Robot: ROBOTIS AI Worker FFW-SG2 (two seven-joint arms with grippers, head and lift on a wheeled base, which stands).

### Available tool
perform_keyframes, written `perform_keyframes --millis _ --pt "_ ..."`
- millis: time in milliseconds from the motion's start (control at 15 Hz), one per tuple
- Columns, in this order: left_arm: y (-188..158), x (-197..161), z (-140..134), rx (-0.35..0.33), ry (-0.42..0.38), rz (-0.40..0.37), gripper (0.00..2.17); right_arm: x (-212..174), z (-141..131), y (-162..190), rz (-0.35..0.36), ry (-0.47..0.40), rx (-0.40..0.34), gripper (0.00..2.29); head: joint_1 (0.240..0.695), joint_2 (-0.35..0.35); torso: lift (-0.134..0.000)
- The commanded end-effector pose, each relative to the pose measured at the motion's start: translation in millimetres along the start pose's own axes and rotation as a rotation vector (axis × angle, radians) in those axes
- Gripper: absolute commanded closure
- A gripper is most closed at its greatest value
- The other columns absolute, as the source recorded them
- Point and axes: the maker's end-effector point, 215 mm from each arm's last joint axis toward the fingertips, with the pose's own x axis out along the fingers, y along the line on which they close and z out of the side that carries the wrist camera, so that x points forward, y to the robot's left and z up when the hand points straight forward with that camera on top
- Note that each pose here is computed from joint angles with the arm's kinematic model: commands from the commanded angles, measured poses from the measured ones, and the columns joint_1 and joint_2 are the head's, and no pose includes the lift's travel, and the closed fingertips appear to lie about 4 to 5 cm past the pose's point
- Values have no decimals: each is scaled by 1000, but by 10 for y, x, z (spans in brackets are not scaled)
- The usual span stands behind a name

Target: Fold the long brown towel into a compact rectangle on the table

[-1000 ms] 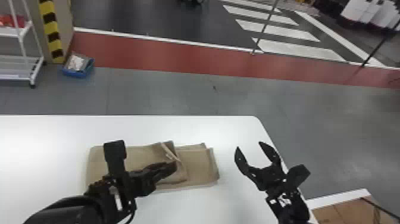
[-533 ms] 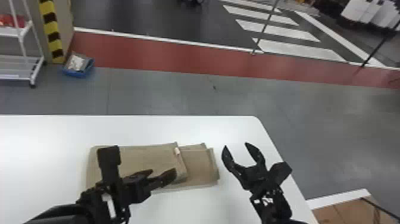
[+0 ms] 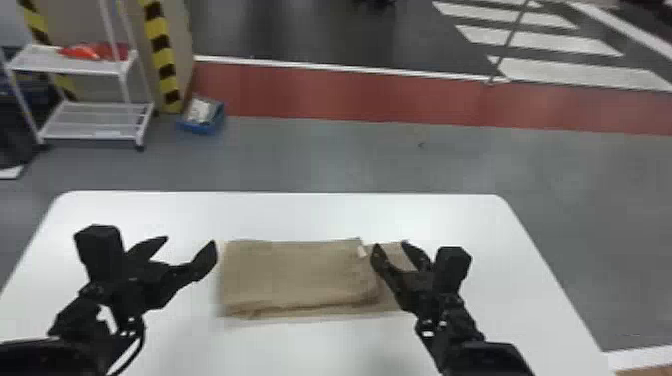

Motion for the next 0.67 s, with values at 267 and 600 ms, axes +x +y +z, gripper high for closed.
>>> perform_keyframes --millis 267,600 --pt "956 -336 473 104 -130 86 39 334 -212 369 14 192 -67 464 695 62 0" --pt "931 -348 429 104 -124 75 39 307 -475 261 -12 321 -54 464 695 90 0"
